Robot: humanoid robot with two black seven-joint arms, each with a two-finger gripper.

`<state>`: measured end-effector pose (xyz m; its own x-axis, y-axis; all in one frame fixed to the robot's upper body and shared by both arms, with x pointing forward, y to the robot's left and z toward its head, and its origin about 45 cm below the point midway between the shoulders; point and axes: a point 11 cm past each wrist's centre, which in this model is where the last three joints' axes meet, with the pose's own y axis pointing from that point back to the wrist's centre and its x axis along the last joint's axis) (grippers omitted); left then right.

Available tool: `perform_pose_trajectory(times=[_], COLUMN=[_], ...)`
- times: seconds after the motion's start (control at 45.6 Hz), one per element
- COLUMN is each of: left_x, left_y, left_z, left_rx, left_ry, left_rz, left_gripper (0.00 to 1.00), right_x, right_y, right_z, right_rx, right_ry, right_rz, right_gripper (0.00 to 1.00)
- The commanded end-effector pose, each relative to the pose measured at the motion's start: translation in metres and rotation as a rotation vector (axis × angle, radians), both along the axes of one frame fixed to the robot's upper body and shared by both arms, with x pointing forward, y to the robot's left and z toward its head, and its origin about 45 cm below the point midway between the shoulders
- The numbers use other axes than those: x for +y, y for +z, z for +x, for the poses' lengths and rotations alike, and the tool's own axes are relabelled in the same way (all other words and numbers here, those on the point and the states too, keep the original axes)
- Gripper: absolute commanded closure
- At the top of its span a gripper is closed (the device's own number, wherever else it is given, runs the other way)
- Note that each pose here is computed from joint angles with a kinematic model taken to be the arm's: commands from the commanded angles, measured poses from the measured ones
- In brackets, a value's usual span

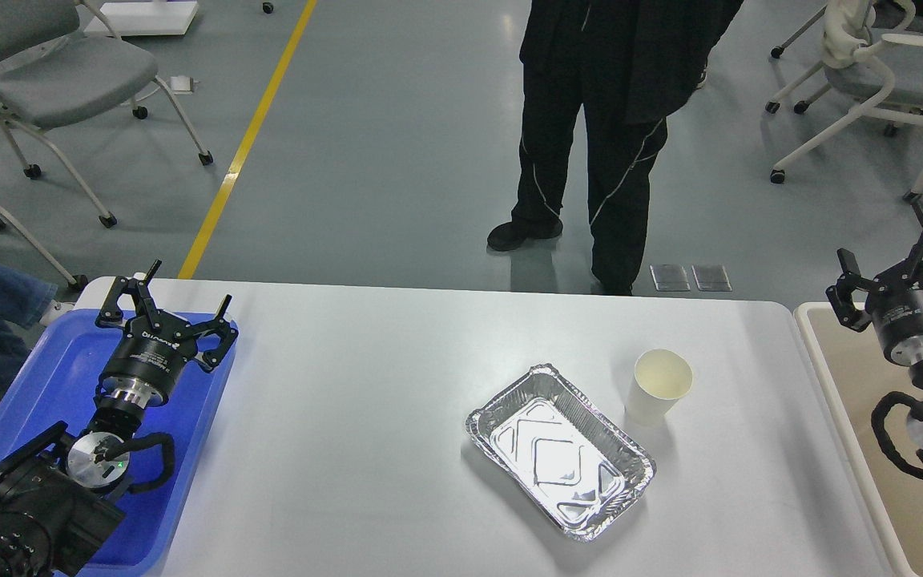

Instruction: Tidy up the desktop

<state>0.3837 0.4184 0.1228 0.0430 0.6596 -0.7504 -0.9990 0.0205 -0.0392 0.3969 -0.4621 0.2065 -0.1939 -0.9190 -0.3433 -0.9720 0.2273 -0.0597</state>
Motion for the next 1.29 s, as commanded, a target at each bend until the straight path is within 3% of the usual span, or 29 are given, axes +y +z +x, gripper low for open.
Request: perform_pose_trajectory(times=[0.0, 0.351, 0.746, 1.272], left_x=[0.0, 0.0, 0.001, 0.0], left_y=[0.0, 0.0, 0.0, 0.0], left_z=[0.0, 0.0, 0.0, 0.0], left_rx=[0.0, 0.0, 0.0, 0.001], left_ry=[-0.001, -0.001, 0.001, 0.0], left_rz=[-0.001, -0.001, 0.001, 0.0], left_gripper=[0.0, 0.0, 0.0, 0.0], right_x=[-0.001, -0.026, -0.025, 0.034], right_y=[-0.005, 0.002, 0.051, 0.036], right_z=[-0.002, -0.005, 0.021, 0.032], right_rx=[0.014, 0.037, 0.146, 0.384], right_ry=[-0.007, -0.048, 0.153, 0.701], right_rz=[0.001, -0.074, -0.513, -1.307], right_gripper=[0.0, 0.0, 0.0, 0.0])
